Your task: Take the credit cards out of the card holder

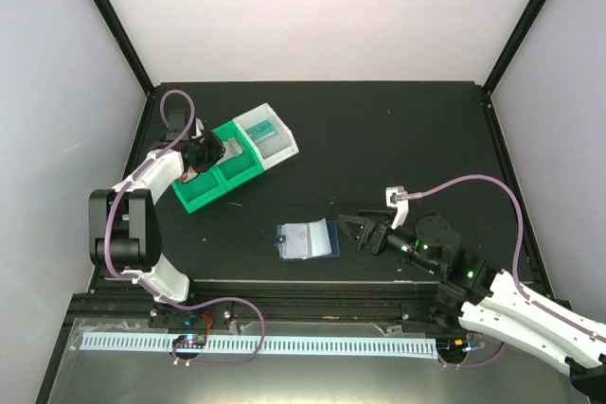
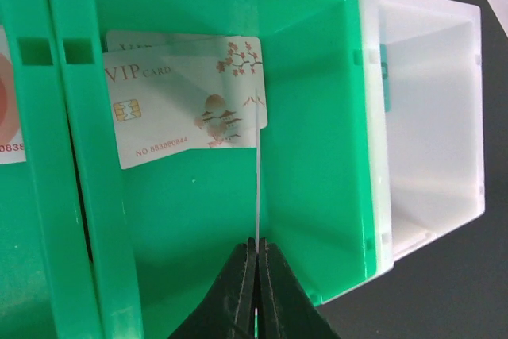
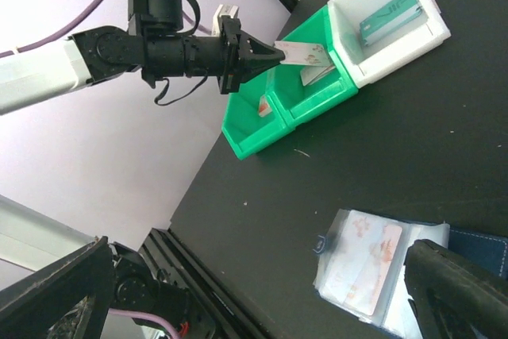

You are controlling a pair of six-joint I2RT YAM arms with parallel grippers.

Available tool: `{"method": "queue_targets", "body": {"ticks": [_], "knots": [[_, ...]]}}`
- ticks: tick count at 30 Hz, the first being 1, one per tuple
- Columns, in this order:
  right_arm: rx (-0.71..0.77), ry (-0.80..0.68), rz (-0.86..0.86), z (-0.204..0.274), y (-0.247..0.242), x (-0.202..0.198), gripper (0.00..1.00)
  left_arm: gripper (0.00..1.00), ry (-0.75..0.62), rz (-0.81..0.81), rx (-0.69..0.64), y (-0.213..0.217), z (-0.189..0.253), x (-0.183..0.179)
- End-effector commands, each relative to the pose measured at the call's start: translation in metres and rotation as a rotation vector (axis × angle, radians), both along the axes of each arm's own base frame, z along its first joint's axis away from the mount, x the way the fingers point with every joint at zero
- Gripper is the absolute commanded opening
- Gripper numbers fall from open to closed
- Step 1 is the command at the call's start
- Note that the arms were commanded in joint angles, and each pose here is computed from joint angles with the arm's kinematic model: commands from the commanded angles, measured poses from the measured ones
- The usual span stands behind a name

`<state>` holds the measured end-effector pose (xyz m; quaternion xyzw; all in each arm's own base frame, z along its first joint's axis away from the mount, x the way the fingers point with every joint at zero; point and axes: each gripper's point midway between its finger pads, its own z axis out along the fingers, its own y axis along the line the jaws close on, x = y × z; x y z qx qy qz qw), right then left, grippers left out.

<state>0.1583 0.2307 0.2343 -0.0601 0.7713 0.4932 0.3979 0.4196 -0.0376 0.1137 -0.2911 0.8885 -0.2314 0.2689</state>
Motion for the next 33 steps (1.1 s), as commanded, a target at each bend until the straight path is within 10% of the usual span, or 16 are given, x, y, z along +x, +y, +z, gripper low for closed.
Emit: {"method": "queue_targets", "body": {"ticks": [1,33], "knots": [[-0.029,-0.027,-0.044,0.003,-0.003,0.009,1.0,0.02,-0.062,0.045,-0.002,0.01,0.014,0.024],[-0.086,-0.045,-0.035,-0.002,0.002,0.012,1.0,0.17,-0.021,0.04,0.024,0.016,-0.012,0.054]]}}
